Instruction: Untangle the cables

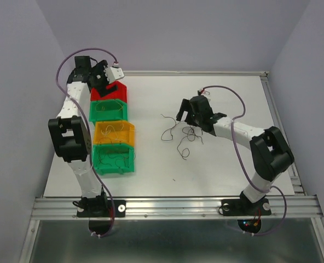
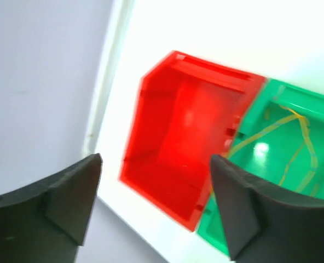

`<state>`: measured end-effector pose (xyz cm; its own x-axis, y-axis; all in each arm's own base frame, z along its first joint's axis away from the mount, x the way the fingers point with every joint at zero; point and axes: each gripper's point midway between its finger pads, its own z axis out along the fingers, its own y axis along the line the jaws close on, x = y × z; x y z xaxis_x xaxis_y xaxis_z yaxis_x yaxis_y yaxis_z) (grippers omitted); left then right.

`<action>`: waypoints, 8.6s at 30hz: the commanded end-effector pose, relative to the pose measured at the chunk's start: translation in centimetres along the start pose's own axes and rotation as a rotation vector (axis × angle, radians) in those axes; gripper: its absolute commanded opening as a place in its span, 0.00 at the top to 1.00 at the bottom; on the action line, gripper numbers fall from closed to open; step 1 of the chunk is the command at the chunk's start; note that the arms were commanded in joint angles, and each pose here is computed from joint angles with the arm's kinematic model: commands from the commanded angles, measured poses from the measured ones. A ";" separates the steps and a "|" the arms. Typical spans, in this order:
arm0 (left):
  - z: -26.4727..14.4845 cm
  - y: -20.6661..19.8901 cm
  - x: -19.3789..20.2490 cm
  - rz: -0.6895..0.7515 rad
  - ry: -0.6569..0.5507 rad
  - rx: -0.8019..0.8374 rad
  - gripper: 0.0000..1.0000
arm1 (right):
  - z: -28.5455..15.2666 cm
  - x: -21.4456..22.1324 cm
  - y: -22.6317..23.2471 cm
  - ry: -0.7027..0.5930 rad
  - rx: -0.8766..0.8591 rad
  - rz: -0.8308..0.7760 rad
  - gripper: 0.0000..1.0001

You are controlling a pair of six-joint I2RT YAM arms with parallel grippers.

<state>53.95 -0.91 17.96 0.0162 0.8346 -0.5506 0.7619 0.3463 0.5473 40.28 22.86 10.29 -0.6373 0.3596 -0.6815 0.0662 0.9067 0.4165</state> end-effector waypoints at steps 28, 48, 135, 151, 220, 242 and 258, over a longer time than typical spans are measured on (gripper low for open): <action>-13.7 -9.7 -27.0 -0.553 -0.850 -0.108 0.01 | 2.0 6.7 -4.3 0.235 0.222 -0.301 0.46; -12.7 -13.8 -26.3 -0.474 -0.958 -0.069 0.01 | -9.4 -1.0 4.8 -0.202 -0.389 -0.248 0.99; -8.5 -36.4 -32.9 -0.152 -0.833 0.942 0.18 | -23.7 -0.4 9.7 -0.586 -0.959 -0.466 0.99; -8.2 -36.1 -33.2 -0.164 -0.823 0.934 1.00 | -22.6 -0.8 8.9 -0.591 -0.900 -0.400 0.85; -8.2 12.3 -7.2 -0.562 -0.598 -0.228 1.00 | -21.8 -3.9 4.7 -0.700 -0.671 -0.183 0.07; 4.4 -0.5 5.9 -0.308 0.021 0.187 1.00 | -21.8 -3.9 4.8 -0.697 -0.674 -0.181 0.07; 5.8 -1.6 6.6 -0.245 0.174 0.176 0.96 | -21.6 -3.7 4.9 -0.686 -0.681 -0.185 0.08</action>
<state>55.94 0.14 5.27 -0.2940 0.7972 -0.5273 0.8698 0.4519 0.1981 26.75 21.04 26.54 -0.0255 0.4390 -0.8981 -0.5557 0.7406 0.3778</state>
